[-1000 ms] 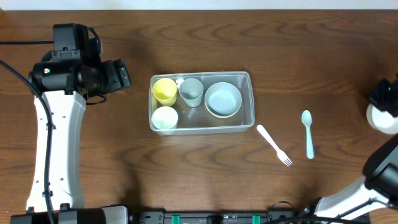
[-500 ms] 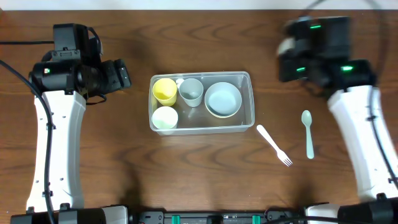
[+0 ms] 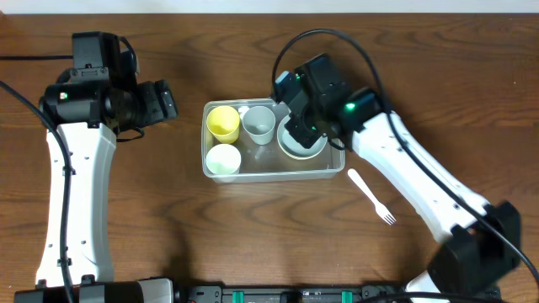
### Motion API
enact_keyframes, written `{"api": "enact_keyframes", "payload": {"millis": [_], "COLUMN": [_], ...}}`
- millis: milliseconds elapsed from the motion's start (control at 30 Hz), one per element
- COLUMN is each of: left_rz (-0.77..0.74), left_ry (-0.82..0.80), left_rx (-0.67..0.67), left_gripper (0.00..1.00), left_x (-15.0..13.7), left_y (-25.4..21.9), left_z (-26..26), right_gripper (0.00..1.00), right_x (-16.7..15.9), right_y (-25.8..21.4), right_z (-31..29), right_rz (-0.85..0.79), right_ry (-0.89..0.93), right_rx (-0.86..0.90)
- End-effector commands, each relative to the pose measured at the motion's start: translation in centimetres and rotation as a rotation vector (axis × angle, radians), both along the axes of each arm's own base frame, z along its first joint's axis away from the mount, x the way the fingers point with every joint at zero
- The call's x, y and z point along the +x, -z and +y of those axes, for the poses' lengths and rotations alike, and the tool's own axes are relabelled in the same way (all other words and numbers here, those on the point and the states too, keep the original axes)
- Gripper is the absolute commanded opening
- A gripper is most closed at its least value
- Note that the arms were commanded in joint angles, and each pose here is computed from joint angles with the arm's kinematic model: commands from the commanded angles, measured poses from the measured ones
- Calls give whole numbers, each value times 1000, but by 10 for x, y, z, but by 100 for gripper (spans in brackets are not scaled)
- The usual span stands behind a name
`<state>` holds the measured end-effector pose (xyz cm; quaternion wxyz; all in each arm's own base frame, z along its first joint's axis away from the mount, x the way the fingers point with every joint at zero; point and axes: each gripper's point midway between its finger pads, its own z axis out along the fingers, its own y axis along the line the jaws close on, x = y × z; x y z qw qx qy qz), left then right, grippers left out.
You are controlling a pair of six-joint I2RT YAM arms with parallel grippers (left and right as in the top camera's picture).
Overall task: Pack container
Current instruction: 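Carry the white bowl over the container and lower it onto the stacked bowls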
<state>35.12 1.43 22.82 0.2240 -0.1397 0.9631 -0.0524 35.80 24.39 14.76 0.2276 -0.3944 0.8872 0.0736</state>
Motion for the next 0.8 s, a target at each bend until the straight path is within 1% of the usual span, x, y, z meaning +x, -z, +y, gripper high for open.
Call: {"api": "enact_keyframes", "payload": {"millis": [0,167,500,533,600,700,767], "left_rz": [20,20,20,20,20,20,20], "left_ry": [-20,-20,-20,-20,-20,-20,-20], "left_rx": [-1,-1,-1,-1,-1,-1,-1], "left_gripper": [92,91,91,92,91,92,92], "left_x": [-1,-1,-1,-1,-1,-1,-1], "left_y": [6,6,6,6,6,6,6], "left_z": [2,2,2,2,2,2,2], "right_gripper": [1,1,2,4,21,36,38], "right_x": [3,2,0,-1,-1,-1,-1], "right_y": [21,42,43,43,43,43,43], "right_z": [2,4,7,7,6,6,6], "right_rz": [27,71,85,86,89,88,88], "right_ry": [-14,-20,-32,-33,-32,-32,-32], "right_rx": [-46,-67,-53,-53,-55,-55,-55]}}
